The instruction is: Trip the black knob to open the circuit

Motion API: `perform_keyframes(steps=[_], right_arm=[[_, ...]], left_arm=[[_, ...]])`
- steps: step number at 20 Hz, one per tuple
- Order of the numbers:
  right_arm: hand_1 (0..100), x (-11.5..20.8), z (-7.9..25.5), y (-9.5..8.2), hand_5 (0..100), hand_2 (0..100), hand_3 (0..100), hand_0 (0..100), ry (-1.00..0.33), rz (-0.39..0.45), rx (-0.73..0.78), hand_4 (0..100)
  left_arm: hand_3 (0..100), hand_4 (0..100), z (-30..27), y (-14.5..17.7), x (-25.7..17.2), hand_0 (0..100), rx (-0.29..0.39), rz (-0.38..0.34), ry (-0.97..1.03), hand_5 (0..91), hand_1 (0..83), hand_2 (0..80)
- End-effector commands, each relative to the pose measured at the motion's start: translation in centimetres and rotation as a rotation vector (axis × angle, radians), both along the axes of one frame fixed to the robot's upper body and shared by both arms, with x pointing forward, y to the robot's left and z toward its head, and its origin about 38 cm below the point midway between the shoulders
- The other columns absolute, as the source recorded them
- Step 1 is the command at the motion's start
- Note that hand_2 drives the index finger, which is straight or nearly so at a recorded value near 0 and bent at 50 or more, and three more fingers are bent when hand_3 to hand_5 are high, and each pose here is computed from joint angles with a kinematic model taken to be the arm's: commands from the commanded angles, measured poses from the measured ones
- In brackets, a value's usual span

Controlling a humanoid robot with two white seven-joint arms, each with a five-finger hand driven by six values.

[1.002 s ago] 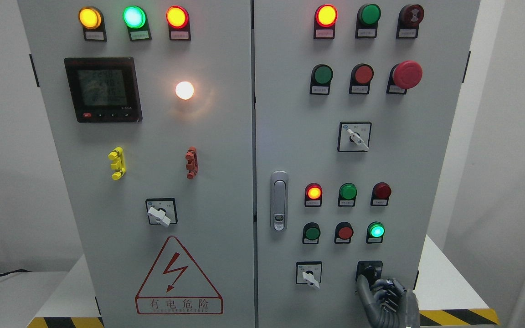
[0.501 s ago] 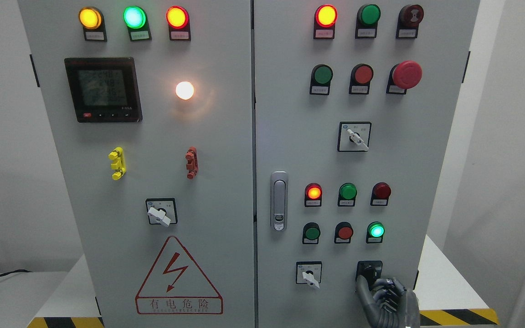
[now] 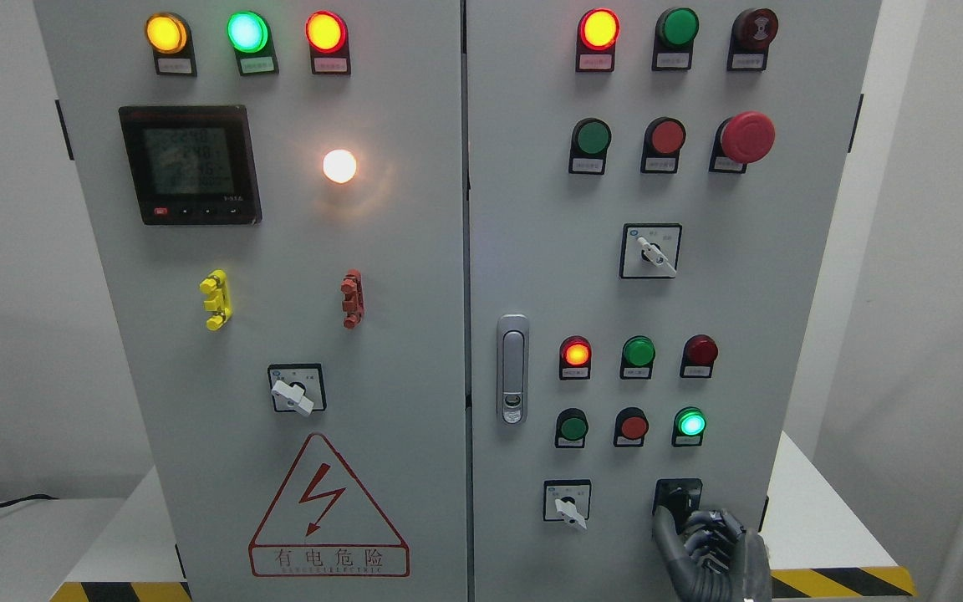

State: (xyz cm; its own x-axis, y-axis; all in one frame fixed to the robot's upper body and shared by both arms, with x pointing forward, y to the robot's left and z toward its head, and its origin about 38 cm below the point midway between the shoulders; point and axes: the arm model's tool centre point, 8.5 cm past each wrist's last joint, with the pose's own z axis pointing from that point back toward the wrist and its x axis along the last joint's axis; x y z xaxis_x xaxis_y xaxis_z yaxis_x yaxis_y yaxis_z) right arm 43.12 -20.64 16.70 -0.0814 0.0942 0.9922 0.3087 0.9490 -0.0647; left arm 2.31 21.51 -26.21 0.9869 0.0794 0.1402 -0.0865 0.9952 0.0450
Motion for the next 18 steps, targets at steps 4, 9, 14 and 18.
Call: perform_keyframes(steps=[4,9,14,18], right_arm=[[73,-0.01,-0.02,-0.20,98,57,86,26,0.001,-0.015,-0.034,89],[73,-0.05,-0.07,-0.15,98,57,85,27,0.003,-0.014,-0.035,89],[74,-0.05,-0.06,-0.16,97,56,85,27,0.002,-0.015,-0.040,89],[74,0.00,-0.14,-0.30,97,56,85,27,0.004,-0.025,-0.063,89]], left_arm=[[0,0,0.00,-0.11,0.05,12,-0.002,-0.031,-0.001,0.0,38.9,0.0],[0,0,0.00,-0.11,0.05,12,-0.002,-0.031,-0.001,0.0,38.9,0.0],[0,0,0.00,-0.02,-0.01,12,0.000,-0.031,0.000,0.0,38.9,0.0],[0,0,0.00,-0.02,-0.01,12,0.000,-0.031,0.000,0.0,38.9,0.0]])
